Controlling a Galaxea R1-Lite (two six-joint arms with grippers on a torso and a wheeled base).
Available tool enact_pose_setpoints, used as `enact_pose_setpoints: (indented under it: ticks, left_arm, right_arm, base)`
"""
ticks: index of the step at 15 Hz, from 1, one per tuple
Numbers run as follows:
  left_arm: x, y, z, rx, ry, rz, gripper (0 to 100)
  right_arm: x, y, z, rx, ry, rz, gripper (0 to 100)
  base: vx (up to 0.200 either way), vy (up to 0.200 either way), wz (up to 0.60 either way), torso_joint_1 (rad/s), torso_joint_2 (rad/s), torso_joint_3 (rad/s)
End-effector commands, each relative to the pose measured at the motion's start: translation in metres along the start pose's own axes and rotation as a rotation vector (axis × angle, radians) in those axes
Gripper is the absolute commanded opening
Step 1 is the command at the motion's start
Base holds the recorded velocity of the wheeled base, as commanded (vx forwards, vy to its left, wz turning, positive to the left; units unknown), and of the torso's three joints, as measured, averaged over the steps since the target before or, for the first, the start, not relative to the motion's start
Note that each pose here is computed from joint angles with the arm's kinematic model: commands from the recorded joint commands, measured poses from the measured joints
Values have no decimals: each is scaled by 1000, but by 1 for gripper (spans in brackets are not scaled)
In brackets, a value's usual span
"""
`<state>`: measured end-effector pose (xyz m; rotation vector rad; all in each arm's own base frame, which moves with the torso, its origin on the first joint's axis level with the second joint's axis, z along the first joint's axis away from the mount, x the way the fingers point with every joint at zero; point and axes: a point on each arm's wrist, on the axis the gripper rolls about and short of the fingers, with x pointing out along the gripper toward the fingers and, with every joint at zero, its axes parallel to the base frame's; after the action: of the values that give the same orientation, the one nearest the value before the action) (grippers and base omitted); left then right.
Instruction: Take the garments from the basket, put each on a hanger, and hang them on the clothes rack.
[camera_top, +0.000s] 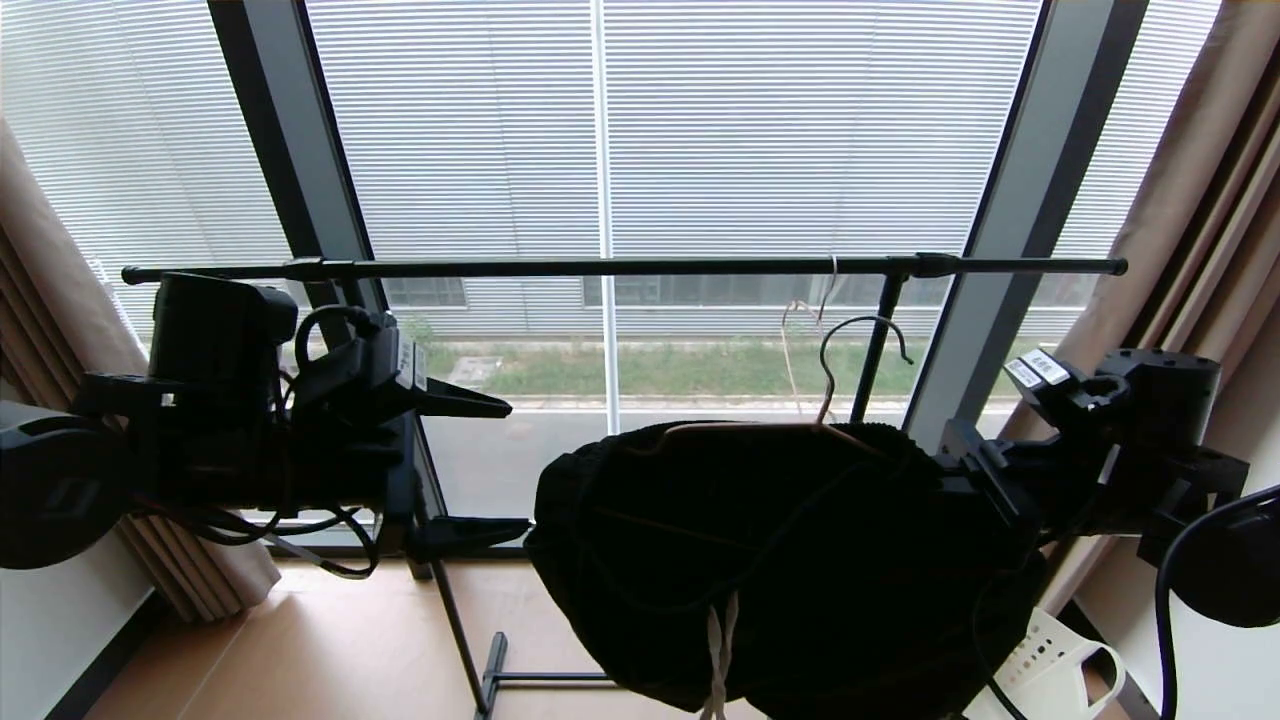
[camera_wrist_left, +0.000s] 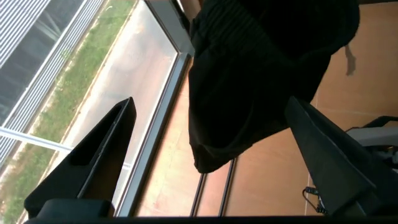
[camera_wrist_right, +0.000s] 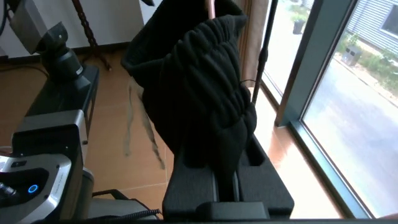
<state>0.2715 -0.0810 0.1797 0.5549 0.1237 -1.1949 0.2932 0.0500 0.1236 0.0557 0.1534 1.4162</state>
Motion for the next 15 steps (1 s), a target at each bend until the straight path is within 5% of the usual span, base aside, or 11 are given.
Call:
enact_pose_setpoints:
  ticks: [1, 8, 15]
  left_arm:
    - [12, 1, -5, -10, 5, -31, 100]
    - [35, 3, 13, 28, -32, -79, 100]
    - [61, -2, 29, -20, -46, -129, 100]
  right_arm:
    - [-1, 5, 5, -20, -6, 11, 0]
    - [1, 19, 12, -42, -14, 65, 0]
    - [15, 25, 9, -30, -4, 114, 0]
  base:
    - [0, 0, 0, 0, 0, 0]
    - [0, 0, 0, 0, 0, 0]
    - [0, 0, 0, 0, 0, 0]
